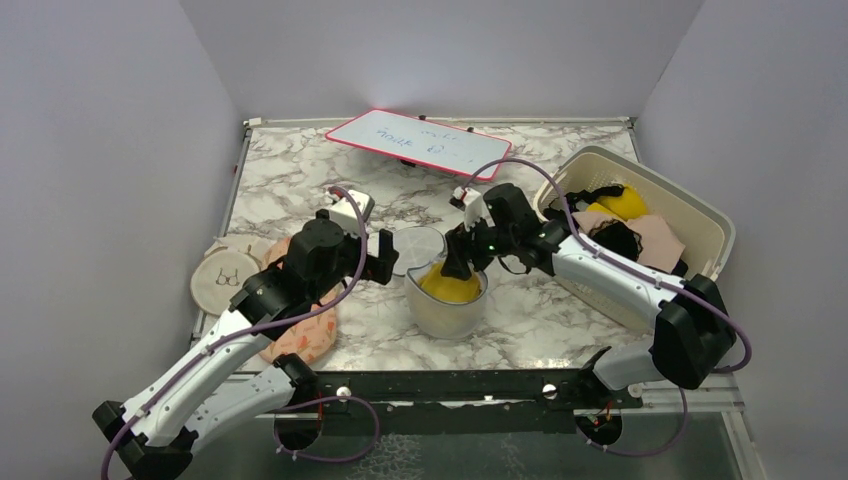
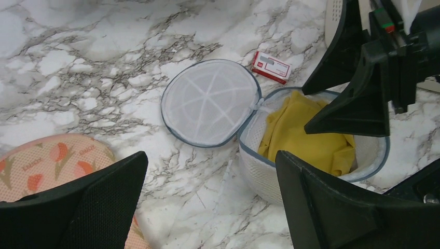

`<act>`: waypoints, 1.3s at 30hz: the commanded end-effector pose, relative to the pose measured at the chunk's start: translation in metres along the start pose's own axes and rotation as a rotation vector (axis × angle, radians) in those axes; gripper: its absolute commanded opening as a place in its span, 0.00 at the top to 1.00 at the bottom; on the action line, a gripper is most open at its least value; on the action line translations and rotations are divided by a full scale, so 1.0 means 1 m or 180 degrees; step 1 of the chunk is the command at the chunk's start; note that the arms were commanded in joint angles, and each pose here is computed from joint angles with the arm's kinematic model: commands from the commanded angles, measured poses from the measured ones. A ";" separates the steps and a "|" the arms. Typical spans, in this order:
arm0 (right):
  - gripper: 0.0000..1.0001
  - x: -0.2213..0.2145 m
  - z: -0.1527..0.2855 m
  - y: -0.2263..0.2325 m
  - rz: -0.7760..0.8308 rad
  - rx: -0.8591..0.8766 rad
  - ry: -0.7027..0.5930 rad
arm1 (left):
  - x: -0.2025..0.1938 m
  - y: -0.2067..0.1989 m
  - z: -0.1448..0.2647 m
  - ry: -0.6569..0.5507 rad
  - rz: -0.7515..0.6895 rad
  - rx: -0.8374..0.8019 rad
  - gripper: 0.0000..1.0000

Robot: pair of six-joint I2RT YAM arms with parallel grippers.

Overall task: Unzip the laundry bag and remove the bra
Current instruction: Pick up the bra from the laundry bag.

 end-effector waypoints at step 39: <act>0.99 0.040 0.070 0.077 -0.0005 0.0366 -0.0751 | -0.028 0.027 -0.012 -0.0298 -0.0238 0.0488 0.09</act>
Point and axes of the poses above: each gripper's point midway between its finger pads, its own z axis back along the fingers, its own y axis along the line the jaws close on, x = y × z, the point moved 6 cm from there along z, back along the fingers, and after that the axes turned 11 degrees about -z, right-handed, at the moved point
